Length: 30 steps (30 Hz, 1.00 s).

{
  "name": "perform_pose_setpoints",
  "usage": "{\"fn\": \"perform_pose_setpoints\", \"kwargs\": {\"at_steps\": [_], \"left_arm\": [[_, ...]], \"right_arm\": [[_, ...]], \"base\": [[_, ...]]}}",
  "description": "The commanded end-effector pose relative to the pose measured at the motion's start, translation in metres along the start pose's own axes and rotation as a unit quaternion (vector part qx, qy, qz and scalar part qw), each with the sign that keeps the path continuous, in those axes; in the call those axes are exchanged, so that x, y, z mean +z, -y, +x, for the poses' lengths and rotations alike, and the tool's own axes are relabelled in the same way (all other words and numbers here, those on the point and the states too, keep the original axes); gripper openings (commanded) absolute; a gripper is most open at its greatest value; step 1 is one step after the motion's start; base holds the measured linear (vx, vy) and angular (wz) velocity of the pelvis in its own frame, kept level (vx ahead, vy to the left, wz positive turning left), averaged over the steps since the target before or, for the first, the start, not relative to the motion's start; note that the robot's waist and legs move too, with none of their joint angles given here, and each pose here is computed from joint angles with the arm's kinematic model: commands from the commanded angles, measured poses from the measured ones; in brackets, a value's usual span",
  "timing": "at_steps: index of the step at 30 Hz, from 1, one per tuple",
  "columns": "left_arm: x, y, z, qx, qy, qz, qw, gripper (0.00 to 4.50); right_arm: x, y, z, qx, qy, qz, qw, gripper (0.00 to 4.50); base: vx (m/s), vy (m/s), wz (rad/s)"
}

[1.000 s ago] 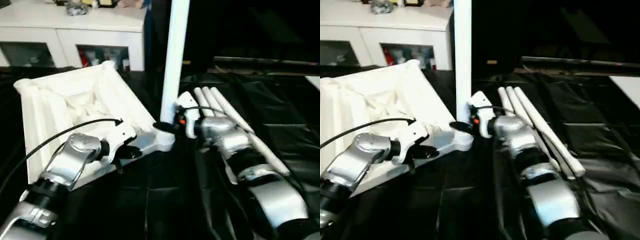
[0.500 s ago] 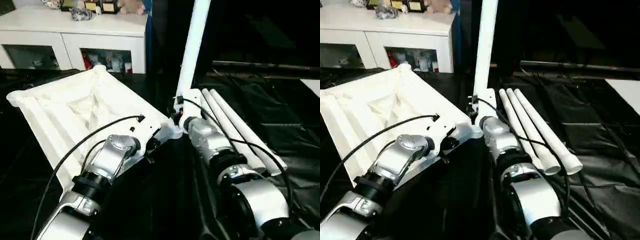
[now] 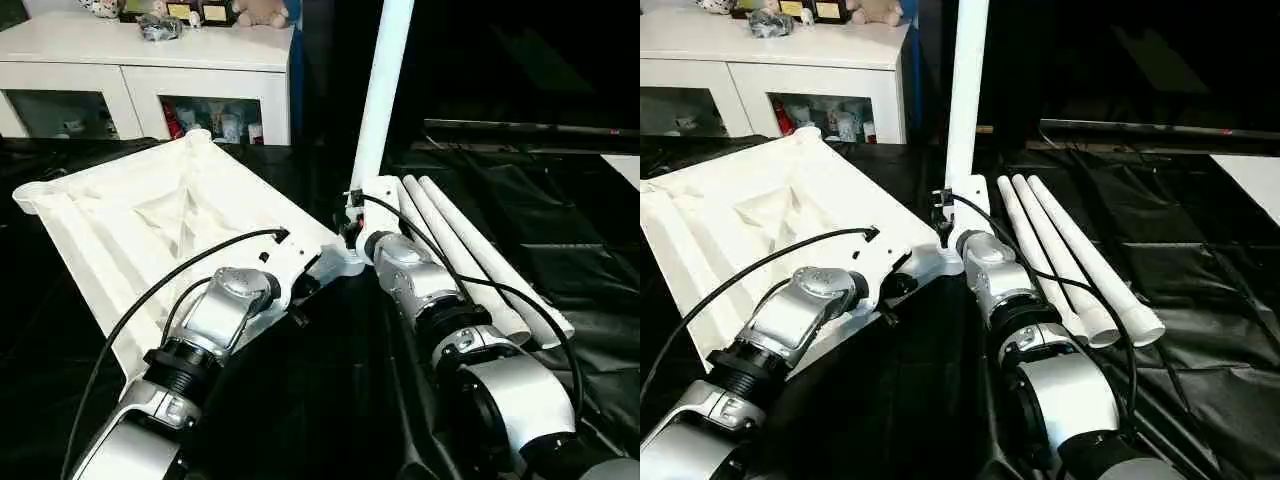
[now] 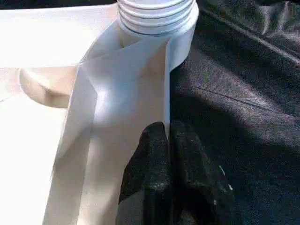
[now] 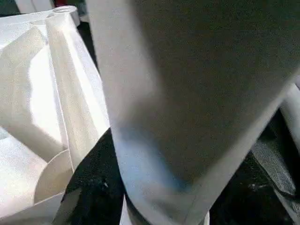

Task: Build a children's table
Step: Insert table leg to table base, then rotate leg to tighten

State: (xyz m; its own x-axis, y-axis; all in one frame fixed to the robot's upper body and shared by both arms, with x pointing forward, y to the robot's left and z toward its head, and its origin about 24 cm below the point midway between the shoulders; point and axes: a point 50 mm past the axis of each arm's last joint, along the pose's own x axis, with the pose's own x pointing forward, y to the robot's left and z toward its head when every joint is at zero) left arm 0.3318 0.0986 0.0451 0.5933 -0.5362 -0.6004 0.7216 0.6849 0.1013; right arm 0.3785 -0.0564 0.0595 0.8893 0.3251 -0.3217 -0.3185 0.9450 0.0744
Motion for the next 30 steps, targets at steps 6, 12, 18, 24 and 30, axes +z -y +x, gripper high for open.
{"fn": "perform_pose_setpoints", "kwargs": {"at_steps": [6, 12, 18, 24, 30], "left_arm": [[0.012, -0.009, -0.001, 0.027, 0.010, 0.013, 1.000, 0.00], [0.013, -0.013, -0.007, 0.020, 0.023, 0.026, 0.999, 0.00], [0.011, -0.015, -0.012, 0.002, 0.031, 0.045, 0.998, 0.00], [0.008, -0.014, -0.016, -0.019, 0.039, 0.055, 0.998, 0.00], [-0.001, -0.014, -0.026, -0.066, 0.045, 0.080, 0.994, 0.00]], "right_arm": [[-0.054, -0.016, -0.006, 0.050, -0.112, 0.017, 0.992, 2.75], [-0.027, -0.012, -0.003, 0.090, -0.053, 0.004, 0.995, 3.31], [-0.017, -0.001, -0.006, 0.130, -0.034, -0.027, 0.991, 3.81], [-0.013, 0.013, -0.012, 0.154, -0.024, -0.055, 0.986, 4.26], [-0.005, 0.040, -0.033, 0.231, -0.008, -0.112, 0.966, 4.38]], "base": [[0.000, 0.000, 0.00], [0.023, -0.040, -0.04], [0.000, 0.000, 0.00], [0.000, 0.000, 0.00], [0.064, -0.031, 0.08]]}}
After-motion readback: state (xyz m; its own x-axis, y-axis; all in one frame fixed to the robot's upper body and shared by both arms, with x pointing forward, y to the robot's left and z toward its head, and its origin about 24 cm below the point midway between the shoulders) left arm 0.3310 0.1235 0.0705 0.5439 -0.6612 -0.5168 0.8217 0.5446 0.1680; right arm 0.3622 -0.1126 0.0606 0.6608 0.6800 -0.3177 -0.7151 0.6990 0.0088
